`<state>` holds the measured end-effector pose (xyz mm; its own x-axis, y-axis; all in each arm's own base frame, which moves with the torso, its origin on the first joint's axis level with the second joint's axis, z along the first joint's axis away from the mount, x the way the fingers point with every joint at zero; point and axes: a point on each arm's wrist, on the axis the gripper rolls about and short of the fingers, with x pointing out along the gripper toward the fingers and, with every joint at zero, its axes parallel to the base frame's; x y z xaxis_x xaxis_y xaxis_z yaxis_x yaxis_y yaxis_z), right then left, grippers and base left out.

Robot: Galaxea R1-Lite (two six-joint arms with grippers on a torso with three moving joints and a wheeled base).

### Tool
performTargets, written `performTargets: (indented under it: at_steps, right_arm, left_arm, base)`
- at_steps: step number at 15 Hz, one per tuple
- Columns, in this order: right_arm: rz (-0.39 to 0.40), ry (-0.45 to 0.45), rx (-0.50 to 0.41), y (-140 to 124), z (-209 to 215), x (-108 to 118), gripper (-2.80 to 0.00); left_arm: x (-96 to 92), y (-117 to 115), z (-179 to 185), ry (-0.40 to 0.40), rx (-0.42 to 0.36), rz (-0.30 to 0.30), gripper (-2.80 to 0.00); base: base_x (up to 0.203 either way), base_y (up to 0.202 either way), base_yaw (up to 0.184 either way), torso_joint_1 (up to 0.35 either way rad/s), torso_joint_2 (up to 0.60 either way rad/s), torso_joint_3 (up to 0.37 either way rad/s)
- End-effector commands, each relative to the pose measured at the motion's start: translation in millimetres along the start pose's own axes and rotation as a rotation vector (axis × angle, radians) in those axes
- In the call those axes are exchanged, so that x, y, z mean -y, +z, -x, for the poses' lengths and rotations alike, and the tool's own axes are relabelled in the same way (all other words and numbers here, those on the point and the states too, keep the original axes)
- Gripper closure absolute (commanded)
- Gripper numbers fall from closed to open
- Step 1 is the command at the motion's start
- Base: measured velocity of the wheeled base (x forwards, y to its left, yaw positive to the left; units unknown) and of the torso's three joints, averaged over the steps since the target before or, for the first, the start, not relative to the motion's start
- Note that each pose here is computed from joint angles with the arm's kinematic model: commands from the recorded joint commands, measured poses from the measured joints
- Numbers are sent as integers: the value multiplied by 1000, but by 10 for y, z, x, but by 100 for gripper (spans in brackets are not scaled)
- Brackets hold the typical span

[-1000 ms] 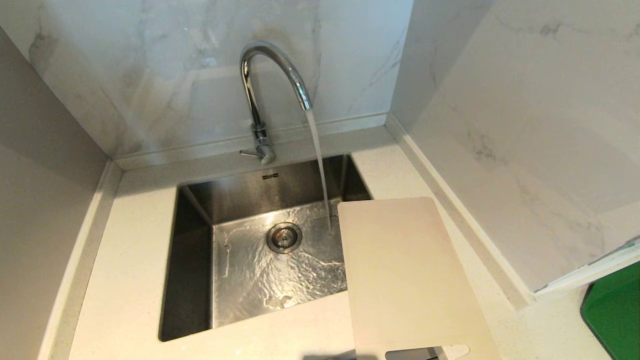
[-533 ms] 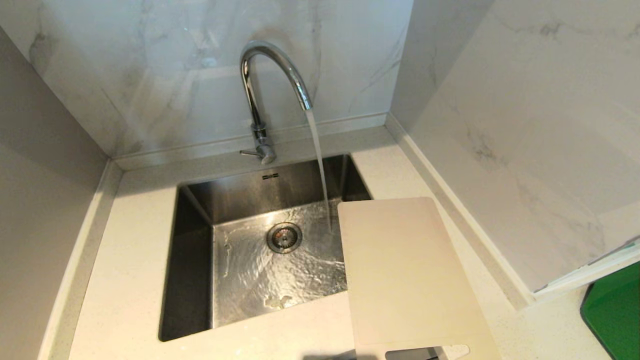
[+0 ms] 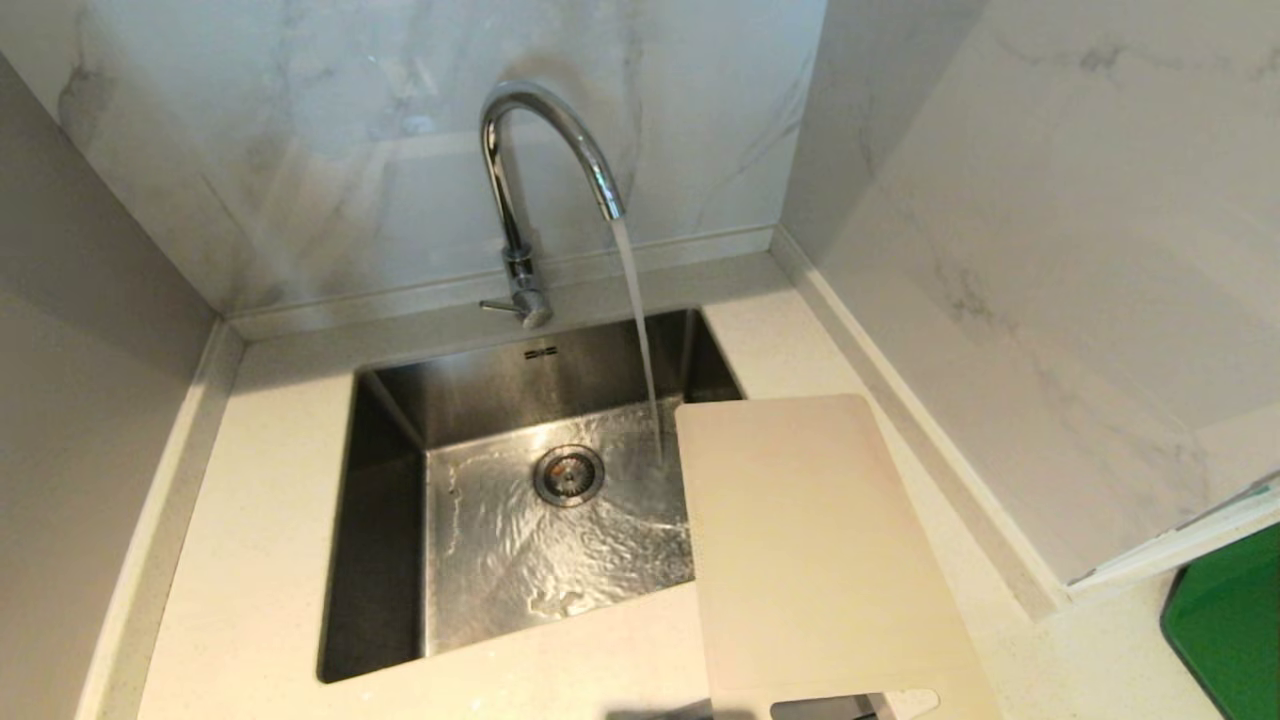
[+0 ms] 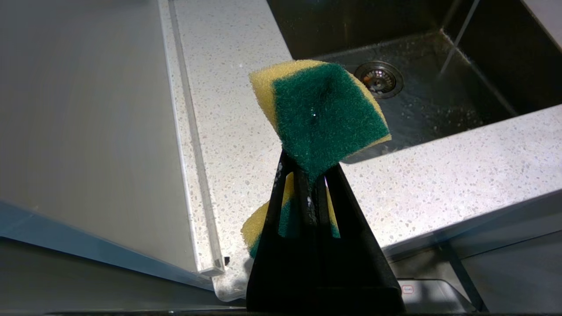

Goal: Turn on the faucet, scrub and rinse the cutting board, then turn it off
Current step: Pick up the cutting board

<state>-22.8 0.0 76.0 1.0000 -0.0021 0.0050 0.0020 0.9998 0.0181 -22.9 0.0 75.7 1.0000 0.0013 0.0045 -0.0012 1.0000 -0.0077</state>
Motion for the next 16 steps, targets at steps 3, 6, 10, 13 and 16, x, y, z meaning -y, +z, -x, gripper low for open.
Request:
performTargets:
  at_steps: [3,6,10,13,16]
  right_arm:
    - [15,0,-8,3,-4,1,0]
    - [32,2,-8,10,-5,0,0]
    - [41,7,-13,11,-5,-1,0]
    - [3,2,-6,1,4,0,0]
    - [1,2,-7,-2,3,0,0]
  left_arm:
    - [0,0,0,0,0,0,0]
    - [0,0,0,0,0,0,0]
    - [0,0,0,0,0,0,0]
    - [0,0,0,0,0,0,0]
    - [0,0,0,0,0,0,0]
  base:
    - [0,0,0,0,0,0]
    - [0,0,0,0,0,0]
    - [0,0,0,0,0,0]
    - [0,0,0,0,0,0]
    - [0,0,0,0,0,0]
